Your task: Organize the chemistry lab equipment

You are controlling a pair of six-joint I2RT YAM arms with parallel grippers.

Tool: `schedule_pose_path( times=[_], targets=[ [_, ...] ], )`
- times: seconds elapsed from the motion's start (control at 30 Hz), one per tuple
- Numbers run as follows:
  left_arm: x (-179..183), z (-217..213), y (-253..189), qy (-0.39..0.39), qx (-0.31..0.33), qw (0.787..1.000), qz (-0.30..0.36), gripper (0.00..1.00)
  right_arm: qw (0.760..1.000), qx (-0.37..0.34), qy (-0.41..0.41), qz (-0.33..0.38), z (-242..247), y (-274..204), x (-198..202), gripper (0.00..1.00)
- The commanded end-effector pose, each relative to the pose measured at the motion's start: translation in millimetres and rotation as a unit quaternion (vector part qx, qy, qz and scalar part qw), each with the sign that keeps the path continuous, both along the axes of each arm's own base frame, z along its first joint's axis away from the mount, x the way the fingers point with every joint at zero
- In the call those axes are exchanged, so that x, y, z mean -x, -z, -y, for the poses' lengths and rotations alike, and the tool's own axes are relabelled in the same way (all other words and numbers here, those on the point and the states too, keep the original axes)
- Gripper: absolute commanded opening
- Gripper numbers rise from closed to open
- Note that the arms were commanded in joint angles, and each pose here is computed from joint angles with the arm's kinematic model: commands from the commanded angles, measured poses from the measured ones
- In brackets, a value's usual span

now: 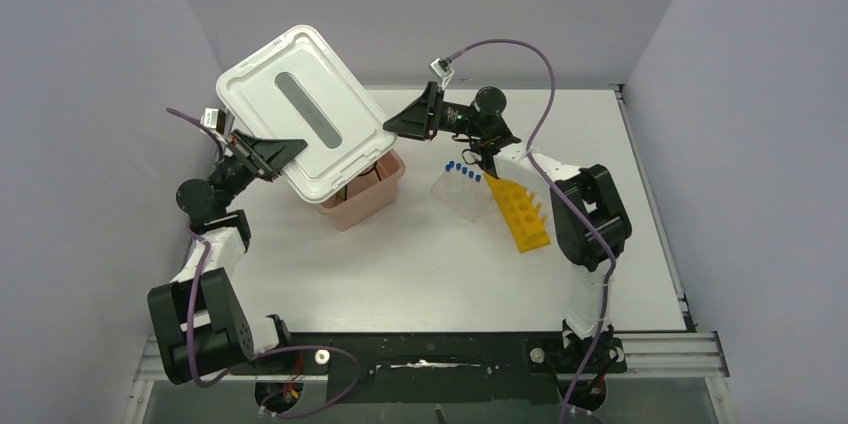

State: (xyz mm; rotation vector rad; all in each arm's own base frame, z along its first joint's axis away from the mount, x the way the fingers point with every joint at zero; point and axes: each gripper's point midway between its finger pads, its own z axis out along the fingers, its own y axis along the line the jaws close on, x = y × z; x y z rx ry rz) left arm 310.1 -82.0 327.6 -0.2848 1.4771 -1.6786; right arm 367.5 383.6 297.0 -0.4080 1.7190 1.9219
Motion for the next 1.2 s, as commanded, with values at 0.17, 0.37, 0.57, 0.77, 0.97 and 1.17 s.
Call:
schedule_pose_path(
  times=[0.17,0.37,0.57,0.77,0.97,1.17],
  targets=[
    [5,-1,-19,-0.01,-0.011,0.998,0.058,0.0,0.994,-0.087,-0.049,0.037,-14,-44,33,0.64],
    [2,-2,-9,-0.012,-0.015,0.999,0.049,0.0,0.995,-0.071,-0.053,0.049,-23,-47,37,0.63],
    [5,-1,-9,-0.011,-0.013,0.999,0.046,0.0,0.995,-0.064,-0.053,0.054,-24,-47,37,0.33],
    [5,-1,-2,-0.018,-0.017,0.999,0.031,0.07,0.995,-0.069,-0.045,0.051,-23,-49,33,0.01],
    [-12,-16,37,-0.067,-0.045,0.996,-0.04,0.61,0.992,-0.111,-0.031,0.042,-4,-69,25,0.0],
    [-15,-23,62,-0.101,-0.093,0.988,-0.078,0.69,0.993,-0.112,0.009,0.037,25,-80,6,0.0]
  ],
)
